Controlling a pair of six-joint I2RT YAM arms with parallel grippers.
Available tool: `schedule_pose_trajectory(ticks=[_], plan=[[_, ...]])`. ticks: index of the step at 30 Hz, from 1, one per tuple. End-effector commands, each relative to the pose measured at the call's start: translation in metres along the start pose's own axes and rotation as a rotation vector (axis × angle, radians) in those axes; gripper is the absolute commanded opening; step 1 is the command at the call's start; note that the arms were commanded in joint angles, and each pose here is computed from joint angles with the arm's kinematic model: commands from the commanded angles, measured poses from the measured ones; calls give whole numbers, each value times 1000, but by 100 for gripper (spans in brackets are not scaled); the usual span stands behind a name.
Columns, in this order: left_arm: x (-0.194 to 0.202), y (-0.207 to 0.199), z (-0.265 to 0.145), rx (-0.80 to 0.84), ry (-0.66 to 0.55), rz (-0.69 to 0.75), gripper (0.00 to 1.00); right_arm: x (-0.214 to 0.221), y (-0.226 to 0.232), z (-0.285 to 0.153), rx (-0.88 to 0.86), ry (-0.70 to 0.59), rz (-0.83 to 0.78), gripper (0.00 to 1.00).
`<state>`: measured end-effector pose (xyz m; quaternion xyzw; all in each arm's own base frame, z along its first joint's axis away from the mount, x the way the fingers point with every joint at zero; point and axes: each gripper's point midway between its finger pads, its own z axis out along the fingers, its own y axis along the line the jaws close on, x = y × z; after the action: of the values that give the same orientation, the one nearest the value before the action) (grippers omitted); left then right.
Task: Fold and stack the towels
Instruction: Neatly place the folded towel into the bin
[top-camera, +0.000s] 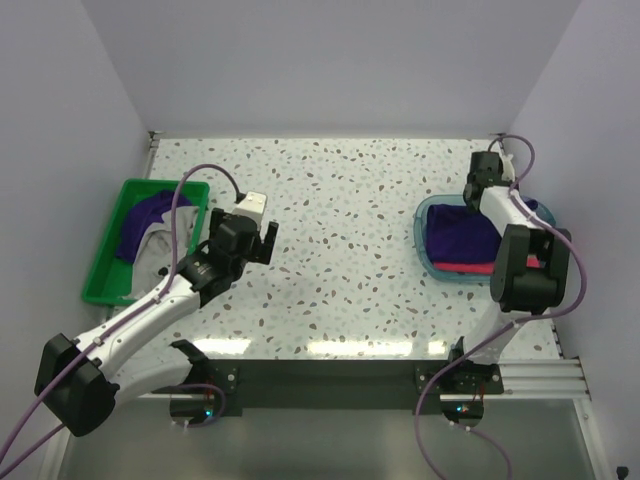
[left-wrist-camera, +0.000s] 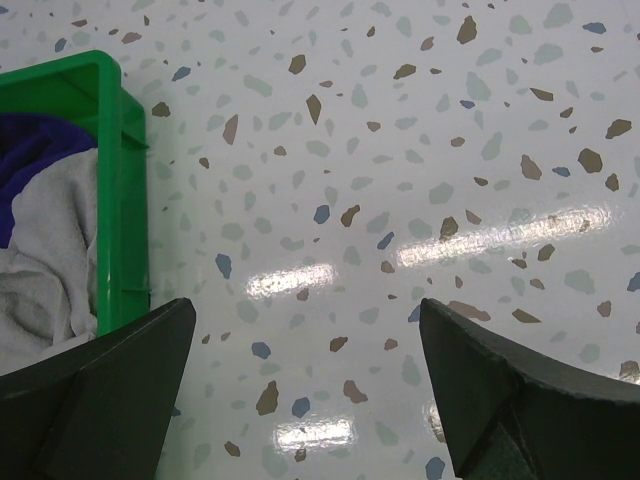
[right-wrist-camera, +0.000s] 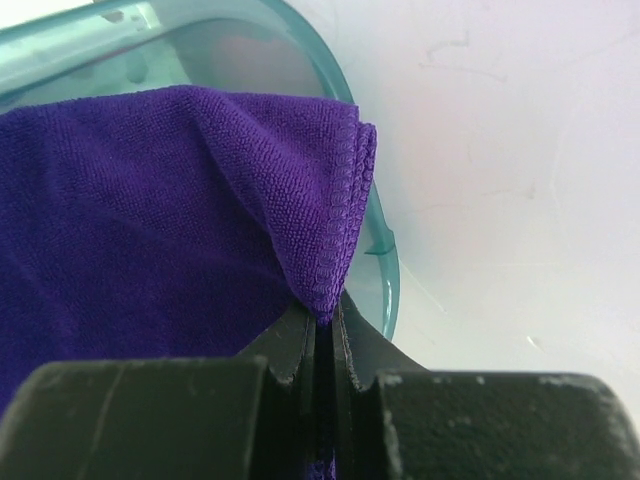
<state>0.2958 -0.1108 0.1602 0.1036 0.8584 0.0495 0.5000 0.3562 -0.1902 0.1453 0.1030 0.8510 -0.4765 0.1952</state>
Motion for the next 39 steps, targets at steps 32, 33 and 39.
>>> schedule_pose_trajectory(ticks=[32, 33, 39], plan=[[0, -24, 16, 67, 62, -24, 100, -21, 141, -93, -981, 119, 470, 42], [-1, -24, 16, 68, 65, -24, 100, -17, 148, -96, -1001, 137, 465, 42], [0, -26, 14, 76, 79, -36, 100, 24, 186, -117, -1006, 251, 361, 42]])
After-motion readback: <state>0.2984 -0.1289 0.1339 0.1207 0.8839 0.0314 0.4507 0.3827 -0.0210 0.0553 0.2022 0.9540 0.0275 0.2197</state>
